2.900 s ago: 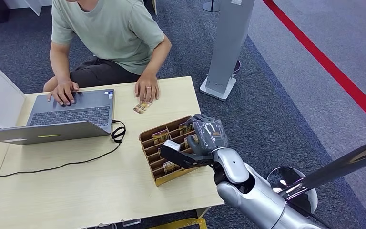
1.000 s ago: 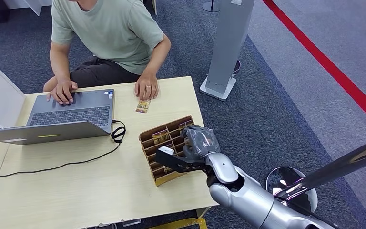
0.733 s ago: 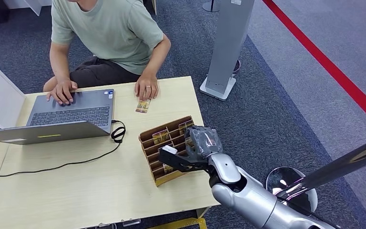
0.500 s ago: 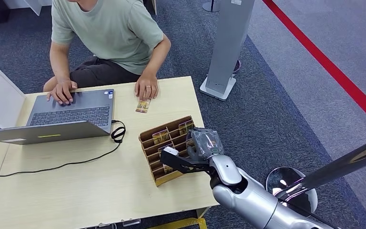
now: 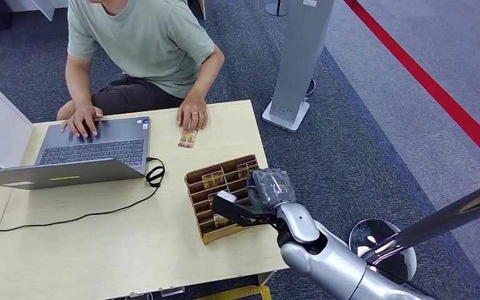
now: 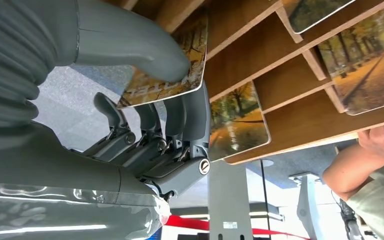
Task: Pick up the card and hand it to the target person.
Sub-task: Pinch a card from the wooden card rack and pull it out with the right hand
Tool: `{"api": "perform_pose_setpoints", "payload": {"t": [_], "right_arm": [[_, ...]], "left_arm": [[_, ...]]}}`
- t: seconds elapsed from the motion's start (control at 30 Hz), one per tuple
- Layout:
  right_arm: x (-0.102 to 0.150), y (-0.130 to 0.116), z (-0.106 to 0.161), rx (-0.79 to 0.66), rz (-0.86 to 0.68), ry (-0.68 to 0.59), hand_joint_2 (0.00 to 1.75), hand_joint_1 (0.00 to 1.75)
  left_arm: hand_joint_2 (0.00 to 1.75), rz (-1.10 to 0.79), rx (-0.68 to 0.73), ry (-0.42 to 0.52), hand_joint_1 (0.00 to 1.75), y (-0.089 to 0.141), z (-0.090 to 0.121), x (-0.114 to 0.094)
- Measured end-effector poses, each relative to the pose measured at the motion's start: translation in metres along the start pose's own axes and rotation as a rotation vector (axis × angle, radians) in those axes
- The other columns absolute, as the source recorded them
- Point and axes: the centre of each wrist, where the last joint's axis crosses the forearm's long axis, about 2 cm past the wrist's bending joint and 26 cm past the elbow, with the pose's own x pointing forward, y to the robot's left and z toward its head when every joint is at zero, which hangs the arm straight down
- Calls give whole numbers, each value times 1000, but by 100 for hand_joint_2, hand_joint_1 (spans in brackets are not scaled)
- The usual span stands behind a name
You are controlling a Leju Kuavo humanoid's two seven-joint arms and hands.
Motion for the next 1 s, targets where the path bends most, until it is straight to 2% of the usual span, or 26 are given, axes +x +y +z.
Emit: {"api": "perform_pose_setpoints", "payload": {"t": [0.3, 0.53, 0.73, 1.0], "right_arm": [[-2, -1, 1, -4, -1, 0, 175, 154], [3, -8, 1, -28, 2, -46, 175, 154], [24, -37, -11, -94, -5, -145, 175, 154], [72, -101, -33, -265, -52, -330, 175, 154]], "left_arm": [[0, -13, 3, -8, 0, 1, 0, 0], [0, -10, 3, -8, 0, 2, 0, 0], [0, -10, -2, -9, 0, 2, 0, 0], [0, -28, -6, -22, 0, 2, 0, 1]]}}
